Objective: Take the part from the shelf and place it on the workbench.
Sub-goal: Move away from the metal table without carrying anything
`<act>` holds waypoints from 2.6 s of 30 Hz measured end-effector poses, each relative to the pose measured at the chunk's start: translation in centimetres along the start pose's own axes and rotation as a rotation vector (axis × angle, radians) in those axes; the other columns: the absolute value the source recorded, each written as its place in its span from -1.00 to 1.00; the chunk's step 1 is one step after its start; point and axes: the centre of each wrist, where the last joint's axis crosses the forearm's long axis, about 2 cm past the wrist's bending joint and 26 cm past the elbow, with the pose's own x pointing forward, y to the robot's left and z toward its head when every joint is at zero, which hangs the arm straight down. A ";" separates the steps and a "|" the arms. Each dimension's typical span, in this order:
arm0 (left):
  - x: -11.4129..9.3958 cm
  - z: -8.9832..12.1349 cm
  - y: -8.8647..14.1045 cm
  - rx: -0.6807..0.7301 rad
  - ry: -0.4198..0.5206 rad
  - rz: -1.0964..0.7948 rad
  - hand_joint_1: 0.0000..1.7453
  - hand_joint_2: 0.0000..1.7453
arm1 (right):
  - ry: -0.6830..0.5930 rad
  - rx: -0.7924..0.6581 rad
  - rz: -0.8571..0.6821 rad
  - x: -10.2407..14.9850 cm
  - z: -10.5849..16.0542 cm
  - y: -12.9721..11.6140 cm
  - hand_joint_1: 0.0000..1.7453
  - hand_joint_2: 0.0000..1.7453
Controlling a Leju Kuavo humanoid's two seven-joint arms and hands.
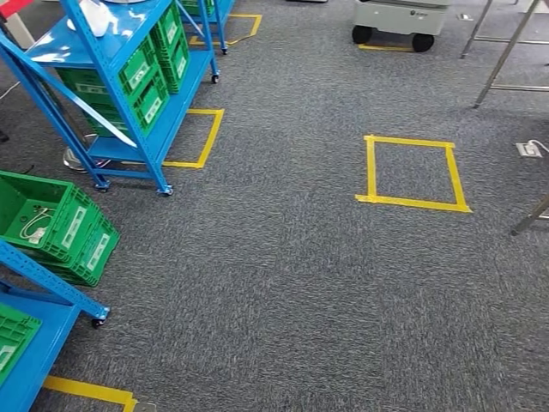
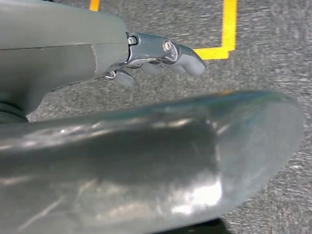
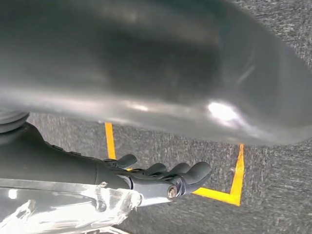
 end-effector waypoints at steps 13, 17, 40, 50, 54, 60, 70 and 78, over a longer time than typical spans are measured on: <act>0.0 0.0 0.0 -0.004 -0.001 0.000 -1.00 -1.00 | -0.008 0.017 0.002 0.4 0.1 0.0 -1.00 -1.00; 0.1 0.0 0.0 -0.006 -0.002 0.001 -1.00 -1.00 | -0.001 0.020 0.007 0.1 0.2 0.0 -1.00 -1.00; 0.0 0.0 0.1 -0.002 0.002 0.003 -1.00 -1.00 | -0.013 0.030 0.014 0.4 0.3 0.0 -1.00 -1.00; -0.1 0.1 -0.1 -0.007 0.004 0.001 -1.00 -1.00 | -0.022 0.033 0.019 0.3 0.3 0.1 -1.00 -1.00; -0.1 0.1 -0.1 -0.008 0.004 -0.003 -1.00 -1.00 | -0.021 0.034 0.018 0.4 0.3 0.1 -1.00 -1.00; -0.1 0.1 -0.1 -0.005 0.004 0.001 -1.00 -1.00 | -0.016 0.035 0.021 0.2 0.3 0.1 -1.00 -1.00; 0.0 0.0 0.0 -0.002 -0.002 0.001 -1.00 -1.00 | -0.020 0.036 0.022 0.4 0.3 0.1 -1.00 -1.00; -0.1 0.0 0.1 0.001 -0.001 -0.003 -1.00 -1.00 | -0.029 0.037 0.032 0.3 0.3 0.1 -1.00 -1.00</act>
